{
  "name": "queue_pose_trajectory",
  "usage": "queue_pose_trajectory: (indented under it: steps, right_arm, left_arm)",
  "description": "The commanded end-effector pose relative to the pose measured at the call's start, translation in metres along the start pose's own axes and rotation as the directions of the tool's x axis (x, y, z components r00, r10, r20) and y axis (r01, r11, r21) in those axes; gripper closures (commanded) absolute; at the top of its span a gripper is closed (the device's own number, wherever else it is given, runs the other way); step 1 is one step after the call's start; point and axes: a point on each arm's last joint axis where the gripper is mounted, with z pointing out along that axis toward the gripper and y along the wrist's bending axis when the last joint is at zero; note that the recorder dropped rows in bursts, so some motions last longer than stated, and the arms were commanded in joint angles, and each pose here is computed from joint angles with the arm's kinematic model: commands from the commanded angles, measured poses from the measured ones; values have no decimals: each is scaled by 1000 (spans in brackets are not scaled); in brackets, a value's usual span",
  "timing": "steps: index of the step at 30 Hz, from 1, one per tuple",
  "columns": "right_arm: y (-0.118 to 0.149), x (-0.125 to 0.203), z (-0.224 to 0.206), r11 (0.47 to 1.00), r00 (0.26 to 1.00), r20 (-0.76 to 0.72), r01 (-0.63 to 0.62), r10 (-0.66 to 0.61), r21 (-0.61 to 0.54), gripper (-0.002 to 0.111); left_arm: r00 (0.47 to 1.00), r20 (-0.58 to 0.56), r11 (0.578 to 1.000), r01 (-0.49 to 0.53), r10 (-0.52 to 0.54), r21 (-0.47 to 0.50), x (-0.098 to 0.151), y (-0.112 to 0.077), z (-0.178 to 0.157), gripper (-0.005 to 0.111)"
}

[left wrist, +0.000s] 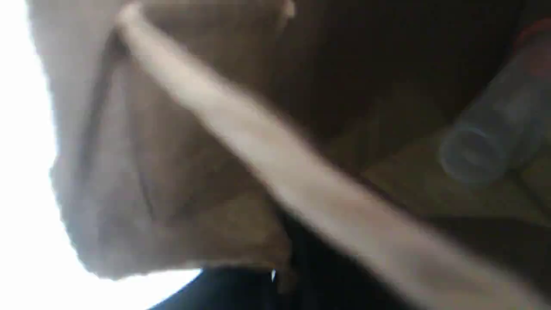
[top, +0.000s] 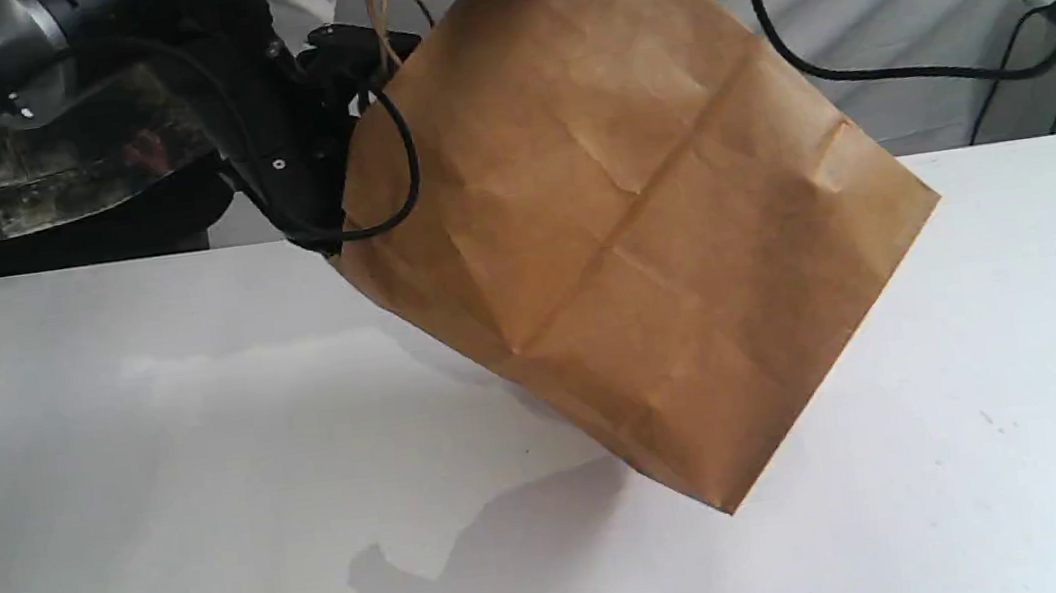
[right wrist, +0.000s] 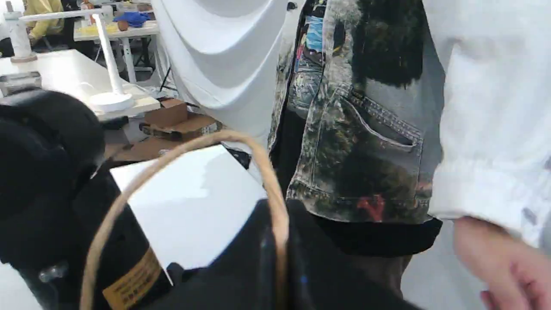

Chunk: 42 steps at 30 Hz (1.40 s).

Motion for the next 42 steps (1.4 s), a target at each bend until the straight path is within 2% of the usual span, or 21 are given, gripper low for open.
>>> queue_pose_trajectory:
  steps: [1,5,8,10,14,18,22,26,28,31,34,36,39,40,42]
  right_arm:
    - [4,-3,-2,997,997,-41,71,-72,-21,108]
    - [14,-4,-8,990,986,-120,101,-113,-98,108]
    - [23,-9,-13,986,990,-120,57,-76,-156,108]
    - [30,-9,-19,982,990,-126,45,-69,-183,108]
    - [43,0,-31,979,985,-152,55,-86,-198,108]
    - [52,22,-43,984,974,-204,66,-100,-166,108]
    - [56,49,-49,988,968,-224,84,-112,-132,108]
    - [54,48,-49,992,981,-168,79,-94,-95,108]
    - [54,45,-48,991,985,-134,98,-110,-96,108]
    - [55,38,-49,987,986,-85,137,-144,-84,99]
    - [54,34,-50,988,988,-61,136,-141,-68,82]
    - [54,33,-49,991,991,-49,124,-127,-59,65]
    - [53,32,-49,989,990,-42,135,-137,-56,38]
    - [53,32,-49,988,989,-38,142,-144,-54,32]
    - [53,30,-49,988,989,-21,144,-146,-45,31]
  left_arm:
    - [1000,11,999,0,0,-44,3,13,-10,107]
    - [990,87,988,119,-110,-100,3,46,-35,107]
    - [962,206,978,196,-178,-73,0,68,-66,107]
    - [942,273,975,216,-195,-48,-3,75,-83,107]
    - [919,347,976,214,-185,-47,-8,77,-105,107]
    - [928,348,985,164,-135,-55,-13,68,-104,107]
    - [929,347,986,156,-128,-53,-15,64,-103,107]
    - [926,348,984,170,-145,-44,-15,62,-103,105]
    - [924,349,983,182,-157,-39,-15,62,-103,99]
    - [924,349,983,182,-157,-39,-15,62,-103,85]
    - [924,348,982,184,-158,-41,-15,62,-103,67]
    - [925,346,982,184,-156,-49,-15,63,-103,54]
    - [929,339,980,183,-148,-73,-14,65,-103,39]
    - [930,338,980,183,-147,-78,-14,65,-103,38]
    - [932,335,978,181,-137,-105,-13,67,-106,37]
